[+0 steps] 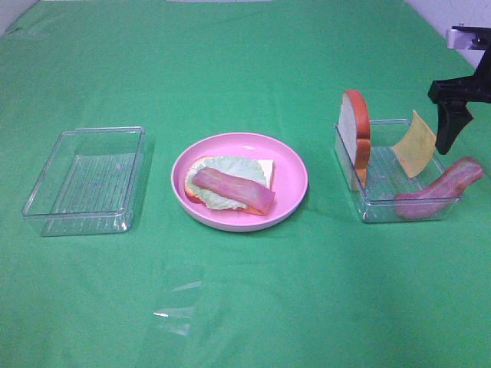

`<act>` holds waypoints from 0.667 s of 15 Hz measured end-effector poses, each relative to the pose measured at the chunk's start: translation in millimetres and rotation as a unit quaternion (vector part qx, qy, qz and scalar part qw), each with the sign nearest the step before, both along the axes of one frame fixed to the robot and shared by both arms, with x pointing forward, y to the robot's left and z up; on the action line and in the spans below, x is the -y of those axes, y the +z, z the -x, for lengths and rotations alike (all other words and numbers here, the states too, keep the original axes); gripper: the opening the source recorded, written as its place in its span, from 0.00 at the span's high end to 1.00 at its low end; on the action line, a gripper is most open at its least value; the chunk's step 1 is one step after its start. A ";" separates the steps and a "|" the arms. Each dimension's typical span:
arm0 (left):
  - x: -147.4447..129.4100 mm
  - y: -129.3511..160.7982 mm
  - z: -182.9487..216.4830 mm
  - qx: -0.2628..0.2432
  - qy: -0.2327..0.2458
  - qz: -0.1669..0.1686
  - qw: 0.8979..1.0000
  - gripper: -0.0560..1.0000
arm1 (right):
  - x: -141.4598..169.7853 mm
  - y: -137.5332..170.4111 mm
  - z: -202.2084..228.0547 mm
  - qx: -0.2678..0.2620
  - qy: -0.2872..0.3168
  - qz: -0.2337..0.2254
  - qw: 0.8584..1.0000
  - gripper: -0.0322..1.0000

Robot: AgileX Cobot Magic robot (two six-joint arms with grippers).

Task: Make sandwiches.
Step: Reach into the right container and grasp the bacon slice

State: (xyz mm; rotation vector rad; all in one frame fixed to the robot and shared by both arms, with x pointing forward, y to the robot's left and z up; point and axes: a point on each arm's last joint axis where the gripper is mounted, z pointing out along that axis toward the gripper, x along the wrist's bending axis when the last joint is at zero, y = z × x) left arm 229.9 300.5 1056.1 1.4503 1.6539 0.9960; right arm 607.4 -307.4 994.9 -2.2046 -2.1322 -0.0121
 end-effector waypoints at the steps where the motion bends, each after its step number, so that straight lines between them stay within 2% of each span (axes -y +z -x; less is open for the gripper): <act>1: 0.0 0.0 0.0 0.000 0.000 0.000 1.000 0.01 | 6.8 -4.7 -1.4 -0.004 -0.009 -0.010 1.000 0.15; 4: 0.0 0.0 0.0 0.000 0.000 0.000 1.000 0.01 | 33.4 -11.2 -6.3 0.015 -0.050 -0.062 0.997 0.15; 10: 0.0 0.0 0.0 0.000 0.000 0.000 1.000 0.01 | 31.3 -41.8 -15.1 -0.009 -0.054 -0.093 0.994 0.15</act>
